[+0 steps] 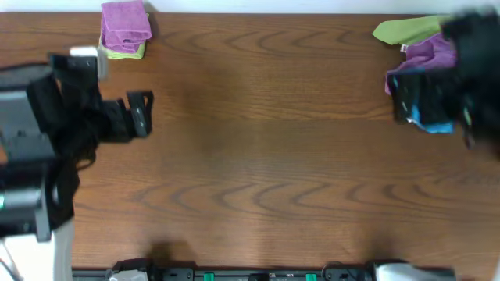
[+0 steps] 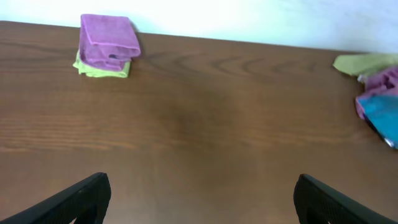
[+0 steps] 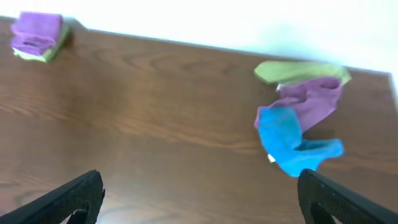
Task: Fold the cloth
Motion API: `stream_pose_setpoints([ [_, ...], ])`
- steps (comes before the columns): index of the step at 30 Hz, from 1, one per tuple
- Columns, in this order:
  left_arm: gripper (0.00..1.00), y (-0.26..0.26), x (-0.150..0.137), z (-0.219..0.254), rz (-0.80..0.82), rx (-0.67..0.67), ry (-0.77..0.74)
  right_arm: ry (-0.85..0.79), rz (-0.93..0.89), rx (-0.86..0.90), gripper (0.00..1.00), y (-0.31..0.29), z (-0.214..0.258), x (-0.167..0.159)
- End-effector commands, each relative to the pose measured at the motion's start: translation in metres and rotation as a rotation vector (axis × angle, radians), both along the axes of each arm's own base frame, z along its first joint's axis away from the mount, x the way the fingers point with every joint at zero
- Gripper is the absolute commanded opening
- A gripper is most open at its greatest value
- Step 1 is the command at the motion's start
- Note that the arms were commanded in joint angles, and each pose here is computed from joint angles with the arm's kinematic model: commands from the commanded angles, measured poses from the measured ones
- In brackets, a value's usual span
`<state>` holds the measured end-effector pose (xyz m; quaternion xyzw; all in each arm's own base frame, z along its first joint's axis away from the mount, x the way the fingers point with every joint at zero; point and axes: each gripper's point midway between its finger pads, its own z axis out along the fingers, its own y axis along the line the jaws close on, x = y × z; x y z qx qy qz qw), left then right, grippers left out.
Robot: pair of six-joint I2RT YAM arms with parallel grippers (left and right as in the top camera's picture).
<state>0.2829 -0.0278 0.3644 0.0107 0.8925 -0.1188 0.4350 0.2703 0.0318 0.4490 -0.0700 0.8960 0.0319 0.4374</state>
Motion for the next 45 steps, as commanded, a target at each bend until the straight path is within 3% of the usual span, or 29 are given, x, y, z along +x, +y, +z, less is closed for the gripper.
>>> stream_pose_setpoints([
  [1, 0.95, -0.002, -0.031, 0.012, -0.001, 0.021, -0.052, -0.069, 0.017, -0.025, 0.99, -0.004, 0.005, -0.044],
  [5, 0.95, -0.006, -0.065, -0.002, -0.006, 0.012, -0.044, -0.132, 0.014, -0.031, 0.99, -0.009, -0.003, -0.091],
  [11, 0.95, -0.013, -0.095, -0.001, -0.019, -0.026, -0.123, -0.209, 0.007, -0.028, 0.99, -0.013, -0.008, -0.122],
  [19, 0.95, -0.014, -0.095, 0.001, -0.021, -0.026, -0.135, -0.094, 0.009, -0.038, 0.99, -0.015, -0.033, -0.139],
  [29, 0.95, -0.014, -0.108, -0.019, -0.017, -0.029, -0.037, 0.027, 0.012, -0.048, 0.99, -0.017, -0.057, -0.156],
  [33, 0.95, 0.005, -0.105, -0.023, 0.049, 0.063, -0.036, 0.027, 0.012, -0.048, 0.99, -0.017, -0.057, -0.156],
  [38, 0.95, 0.004, -0.091, -0.041, -0.016, 0.151, -0.091, 0.026, 0.012, -0.048, 0.99, -0.017, -0.057, -0.156],
  [45, 0.95, -0.005, -0.078, -0.097, -0.054, 0.132, -0.222, 0.026, 0.012, -0.048, 0.99, -0.017, -0.057, -0.156],
])
